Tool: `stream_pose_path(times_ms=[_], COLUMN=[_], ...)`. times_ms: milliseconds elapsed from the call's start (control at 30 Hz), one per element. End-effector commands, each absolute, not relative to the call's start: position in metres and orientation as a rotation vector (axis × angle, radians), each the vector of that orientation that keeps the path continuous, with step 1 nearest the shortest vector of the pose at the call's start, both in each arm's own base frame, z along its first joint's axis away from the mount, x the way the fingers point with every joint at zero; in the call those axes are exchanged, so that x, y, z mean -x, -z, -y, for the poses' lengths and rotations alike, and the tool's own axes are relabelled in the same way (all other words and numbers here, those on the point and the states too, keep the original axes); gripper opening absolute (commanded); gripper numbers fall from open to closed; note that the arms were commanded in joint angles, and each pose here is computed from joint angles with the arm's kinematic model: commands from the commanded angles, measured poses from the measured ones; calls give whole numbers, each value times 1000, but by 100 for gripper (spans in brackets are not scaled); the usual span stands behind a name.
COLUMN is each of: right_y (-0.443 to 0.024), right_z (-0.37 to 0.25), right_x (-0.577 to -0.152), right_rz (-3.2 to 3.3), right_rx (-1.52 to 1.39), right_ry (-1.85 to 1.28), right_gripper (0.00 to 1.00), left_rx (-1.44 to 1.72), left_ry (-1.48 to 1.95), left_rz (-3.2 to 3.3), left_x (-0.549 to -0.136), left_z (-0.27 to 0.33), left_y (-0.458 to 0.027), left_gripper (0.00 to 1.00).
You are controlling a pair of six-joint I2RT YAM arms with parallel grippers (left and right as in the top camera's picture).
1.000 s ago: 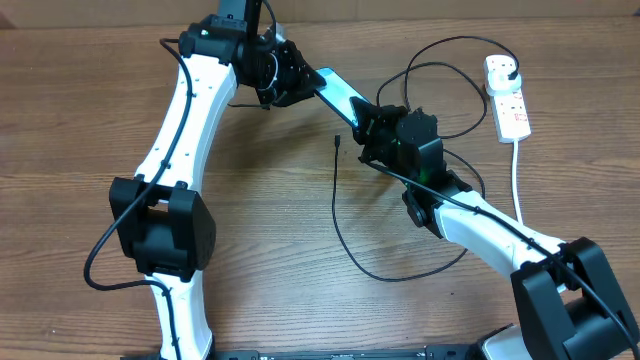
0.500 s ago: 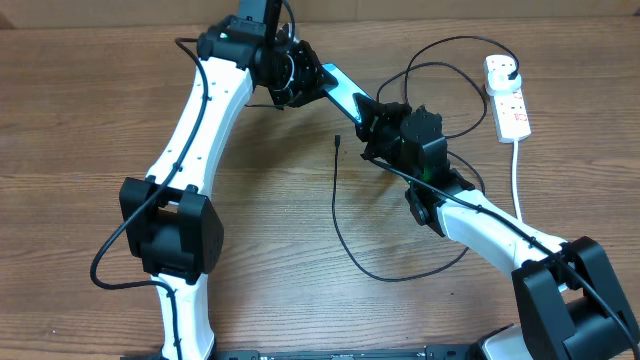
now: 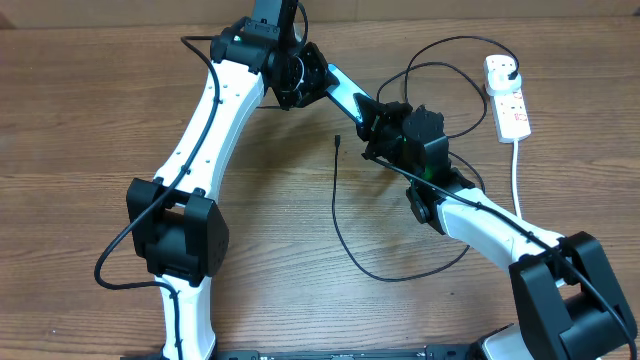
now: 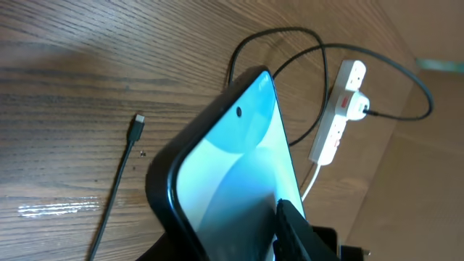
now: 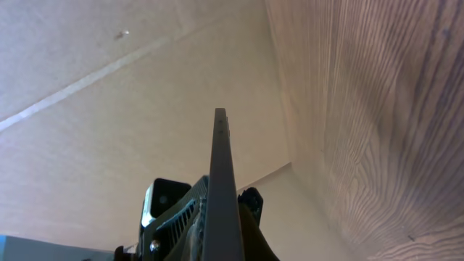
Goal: Plug charger to phone and switch on socket
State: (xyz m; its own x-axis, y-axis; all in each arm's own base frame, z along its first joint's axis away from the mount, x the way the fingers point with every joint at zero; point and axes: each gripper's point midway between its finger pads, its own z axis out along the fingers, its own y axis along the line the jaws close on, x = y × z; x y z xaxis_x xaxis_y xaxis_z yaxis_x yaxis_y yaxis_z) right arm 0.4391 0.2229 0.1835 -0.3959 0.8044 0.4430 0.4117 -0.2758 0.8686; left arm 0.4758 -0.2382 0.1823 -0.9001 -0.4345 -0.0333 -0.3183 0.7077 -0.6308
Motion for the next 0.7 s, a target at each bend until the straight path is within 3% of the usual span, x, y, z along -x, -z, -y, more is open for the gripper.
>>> stream_pose_path(times_ms=[0,667], right_y=[-233,-259], right_z=[-269,-281], right_x=[-415,-407], right_rz=[-1792,-1737], right_rx=[-1244,-1205], right_ry=[-1981,-2139], right_gripper=[4,4], left_rx=[653,833], left_ry=[987,1113], left_rz=[-2706,-2575], left_x=[-478,-497], left_z=[250,268], left_y=[-188,-206], left_gripper=[22,10])
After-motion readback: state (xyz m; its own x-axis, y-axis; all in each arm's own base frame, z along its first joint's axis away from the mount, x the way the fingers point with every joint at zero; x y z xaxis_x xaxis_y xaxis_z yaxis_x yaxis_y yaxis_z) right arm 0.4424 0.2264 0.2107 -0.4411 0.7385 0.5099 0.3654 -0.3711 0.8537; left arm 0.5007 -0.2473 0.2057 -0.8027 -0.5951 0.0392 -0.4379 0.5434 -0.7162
